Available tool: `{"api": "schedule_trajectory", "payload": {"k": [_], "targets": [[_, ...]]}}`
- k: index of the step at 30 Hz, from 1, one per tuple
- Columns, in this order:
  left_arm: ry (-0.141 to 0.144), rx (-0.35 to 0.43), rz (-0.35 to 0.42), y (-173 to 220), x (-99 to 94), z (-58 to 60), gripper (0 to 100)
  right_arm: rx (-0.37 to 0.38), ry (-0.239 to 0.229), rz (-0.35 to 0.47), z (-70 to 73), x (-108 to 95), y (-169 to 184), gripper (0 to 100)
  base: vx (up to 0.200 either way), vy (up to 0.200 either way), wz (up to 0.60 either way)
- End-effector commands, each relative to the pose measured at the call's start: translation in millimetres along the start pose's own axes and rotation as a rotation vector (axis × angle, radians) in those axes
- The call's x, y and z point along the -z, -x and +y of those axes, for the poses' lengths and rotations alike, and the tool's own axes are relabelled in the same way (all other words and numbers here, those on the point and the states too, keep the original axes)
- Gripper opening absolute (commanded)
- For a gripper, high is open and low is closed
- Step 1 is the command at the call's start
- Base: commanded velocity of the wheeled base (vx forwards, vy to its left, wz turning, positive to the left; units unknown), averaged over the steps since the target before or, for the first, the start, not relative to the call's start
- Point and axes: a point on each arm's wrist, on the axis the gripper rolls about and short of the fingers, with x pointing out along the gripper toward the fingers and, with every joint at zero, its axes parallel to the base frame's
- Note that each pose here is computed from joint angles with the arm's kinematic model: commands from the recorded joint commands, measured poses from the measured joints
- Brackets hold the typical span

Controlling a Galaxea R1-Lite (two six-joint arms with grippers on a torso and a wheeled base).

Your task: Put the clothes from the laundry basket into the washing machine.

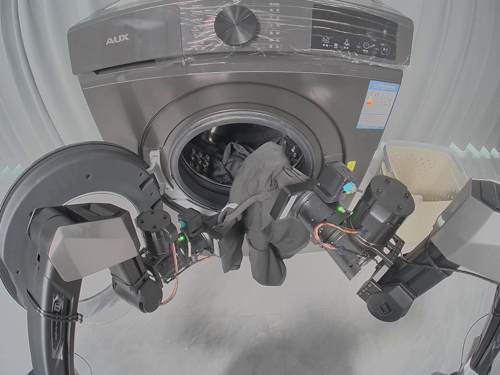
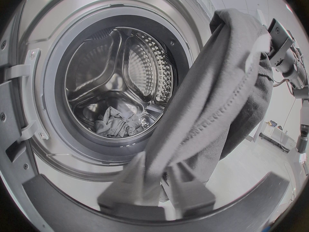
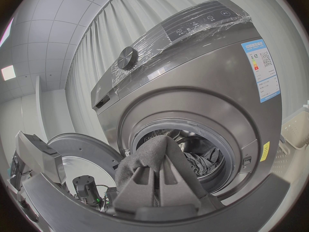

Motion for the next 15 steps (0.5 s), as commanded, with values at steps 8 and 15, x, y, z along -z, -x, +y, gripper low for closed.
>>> {"api": "schedule_trajectory", "payload": {"k": [8, 15], "targets": [[-0.002, 0.020, -0.020, 12, -19.7, -9.3, 0, 0.046, 0.009, 0.016, -10.7, 5, -1, 0, 0.000, 0.000, 0.00], [-0.006, 0.098, -0.001, 59, -51.2, -22.5, 0, 0.138, 0.020, 0.049, -39.8, 15, 0, 0, 0.000, 0.000, 0.00]]}}
